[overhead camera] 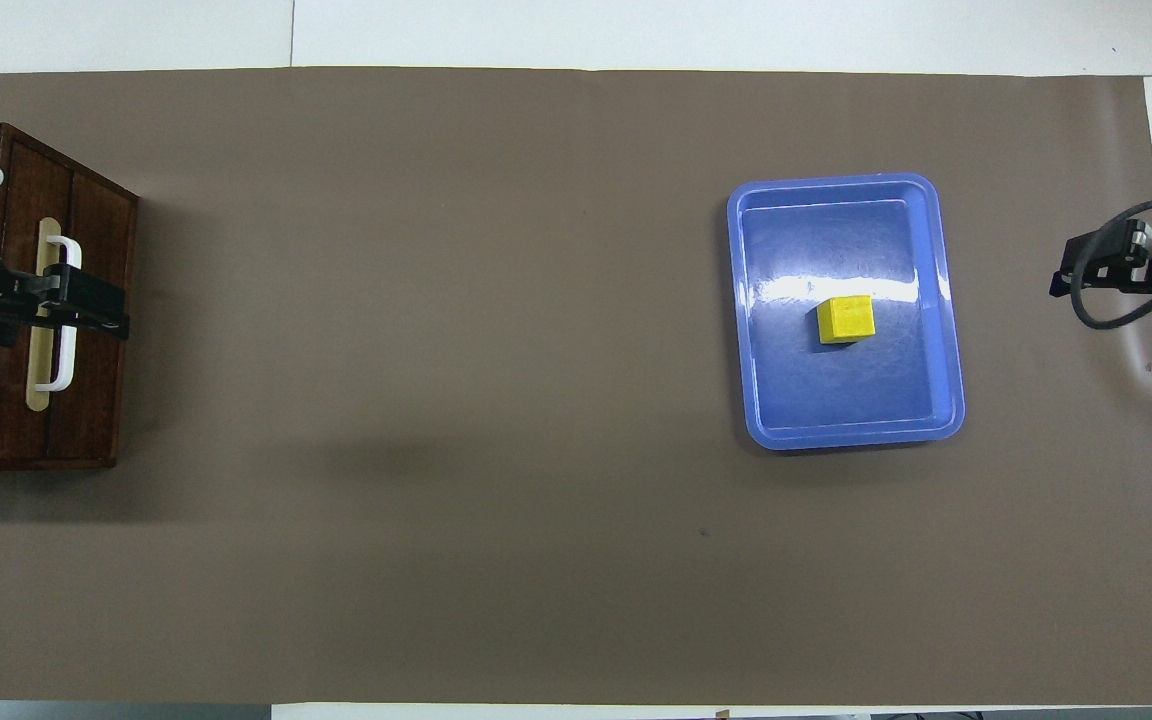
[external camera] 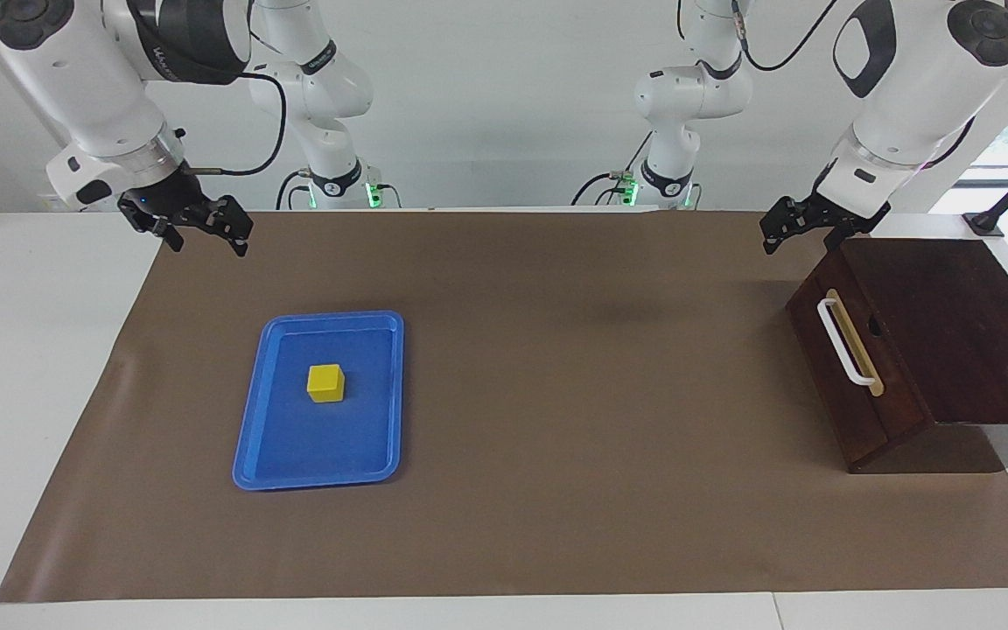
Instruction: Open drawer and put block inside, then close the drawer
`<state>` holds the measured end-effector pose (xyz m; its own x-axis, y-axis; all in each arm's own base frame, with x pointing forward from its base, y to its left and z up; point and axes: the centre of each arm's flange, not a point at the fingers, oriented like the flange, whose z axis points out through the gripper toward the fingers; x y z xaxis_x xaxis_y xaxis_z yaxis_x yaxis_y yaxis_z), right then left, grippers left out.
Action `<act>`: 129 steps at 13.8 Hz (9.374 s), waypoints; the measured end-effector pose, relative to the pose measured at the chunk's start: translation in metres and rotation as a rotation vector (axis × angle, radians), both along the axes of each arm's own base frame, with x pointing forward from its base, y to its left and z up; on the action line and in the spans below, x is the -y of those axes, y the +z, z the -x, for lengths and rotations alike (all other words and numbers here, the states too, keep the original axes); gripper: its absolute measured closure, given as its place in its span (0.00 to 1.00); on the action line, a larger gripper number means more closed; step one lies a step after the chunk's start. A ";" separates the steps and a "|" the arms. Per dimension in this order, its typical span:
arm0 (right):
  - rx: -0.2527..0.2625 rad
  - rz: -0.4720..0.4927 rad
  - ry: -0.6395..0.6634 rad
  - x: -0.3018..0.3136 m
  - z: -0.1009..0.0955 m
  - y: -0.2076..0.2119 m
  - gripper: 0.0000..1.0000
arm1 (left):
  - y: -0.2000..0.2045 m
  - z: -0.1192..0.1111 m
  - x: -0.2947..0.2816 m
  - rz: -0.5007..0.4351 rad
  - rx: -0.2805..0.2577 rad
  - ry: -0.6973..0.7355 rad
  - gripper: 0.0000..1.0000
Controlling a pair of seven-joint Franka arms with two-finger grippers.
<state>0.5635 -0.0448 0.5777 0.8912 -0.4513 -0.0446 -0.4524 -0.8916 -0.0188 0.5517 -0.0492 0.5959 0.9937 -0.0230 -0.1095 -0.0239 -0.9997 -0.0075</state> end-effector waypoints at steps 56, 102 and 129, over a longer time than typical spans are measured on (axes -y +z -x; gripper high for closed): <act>-0.338 -0.597 -1.053 -0.001 -0.052 -0.279 0.44 | -0.209 -0.051 0.083 -0.341 0.273 -0.071 0.00; -0.375 -0.524 -1.060 -0.369 -0.059 -0.200 0.44 | -0.160 -0.024 0.322 -0.070 0.065 1.632 0.00; -0.378 -0.518 -1.040 -0.369 -0.058 -0.203 0.44 | -0.186 -0.015 0.352 -0.030 0.097 1.651 0.44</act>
<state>0.6213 0.3245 0.3749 0.0080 -0.7931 -0.6090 -0.9994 -0.0276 0.0228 0.5666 -0.4016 0.4097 -0.0551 0.9980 -0.0304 0.9978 0.0562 0.0354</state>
